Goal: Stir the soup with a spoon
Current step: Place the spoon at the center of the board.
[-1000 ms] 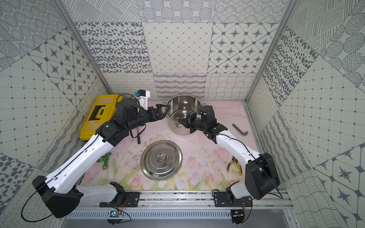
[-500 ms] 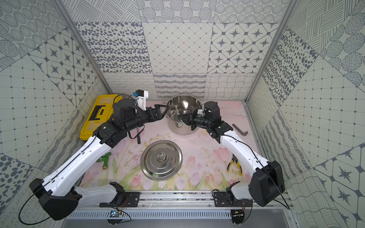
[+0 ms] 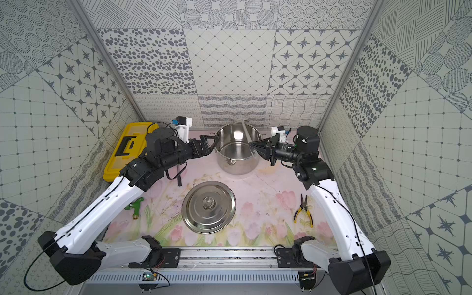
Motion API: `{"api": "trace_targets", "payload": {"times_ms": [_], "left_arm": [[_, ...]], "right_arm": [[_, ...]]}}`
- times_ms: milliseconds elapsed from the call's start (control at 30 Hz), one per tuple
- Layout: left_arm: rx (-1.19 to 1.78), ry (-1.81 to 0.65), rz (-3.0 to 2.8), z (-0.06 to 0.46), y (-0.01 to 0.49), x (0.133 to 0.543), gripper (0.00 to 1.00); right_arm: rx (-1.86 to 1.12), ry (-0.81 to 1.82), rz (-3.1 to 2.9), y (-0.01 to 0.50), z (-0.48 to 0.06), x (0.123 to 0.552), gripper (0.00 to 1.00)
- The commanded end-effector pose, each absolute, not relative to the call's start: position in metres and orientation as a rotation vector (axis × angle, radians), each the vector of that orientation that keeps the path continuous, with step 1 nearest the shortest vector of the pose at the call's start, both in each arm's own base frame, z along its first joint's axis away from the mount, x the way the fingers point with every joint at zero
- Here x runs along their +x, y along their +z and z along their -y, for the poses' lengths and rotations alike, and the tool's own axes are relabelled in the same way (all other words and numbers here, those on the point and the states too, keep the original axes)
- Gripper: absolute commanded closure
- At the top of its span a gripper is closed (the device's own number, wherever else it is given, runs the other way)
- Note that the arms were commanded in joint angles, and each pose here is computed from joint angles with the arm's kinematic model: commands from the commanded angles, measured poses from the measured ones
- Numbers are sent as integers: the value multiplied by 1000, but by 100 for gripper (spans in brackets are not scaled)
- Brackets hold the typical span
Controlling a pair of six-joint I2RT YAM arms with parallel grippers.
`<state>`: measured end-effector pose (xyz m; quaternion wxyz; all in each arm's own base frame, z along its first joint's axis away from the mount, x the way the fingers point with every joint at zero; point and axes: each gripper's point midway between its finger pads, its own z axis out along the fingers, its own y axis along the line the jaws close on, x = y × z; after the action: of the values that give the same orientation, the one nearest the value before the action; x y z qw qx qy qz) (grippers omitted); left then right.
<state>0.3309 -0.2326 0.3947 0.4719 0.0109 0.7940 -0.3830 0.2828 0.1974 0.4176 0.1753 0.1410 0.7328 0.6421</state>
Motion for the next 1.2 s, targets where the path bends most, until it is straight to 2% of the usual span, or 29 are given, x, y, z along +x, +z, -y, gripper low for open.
{"api": "trace_targets", "payload": {"times_ms": [0, 167, 267, 500, 767, 900, 1033, 1067, 1167], "left_arm": [[56, -958, -1893, 236, 407, 334, 0], [53, -946, -1895, 235, 406, 336, 0], [49, -926, -1900, 231, 402, 334, 0], [8, -895, -1911, 220, 391, 327, 0], [-35, -886, -1945, 212, 376, 321, 0], [-53, -852, -1980, 206, 365, 318, 0], [-38, -737, -2113, 197, 338, 313, 0], [-35, -700, -2149, 194, 331, 312, 0], [-46, -609, -2199, 181, 318, 307, 0]], "right_arm": [[222, 1236, -2143, 399, -147, 285, 100], [300, 453, -2336, 331, -67, 309, 100], [301, 160, -2466, 284, -39, 315, 100], [348, -131, -2661, 183, -23, 307, 100], [72, -563, -2707, 115, -48, 313, 100], [99, -613, -2717, 89, -57, 316, 100], [175, -522, -2754, 62, -64, 308, 100], [193, -485, -2761, 54, -66, 304, 97], [225, -337, -2762, 42, -75, 294, 57]]}}
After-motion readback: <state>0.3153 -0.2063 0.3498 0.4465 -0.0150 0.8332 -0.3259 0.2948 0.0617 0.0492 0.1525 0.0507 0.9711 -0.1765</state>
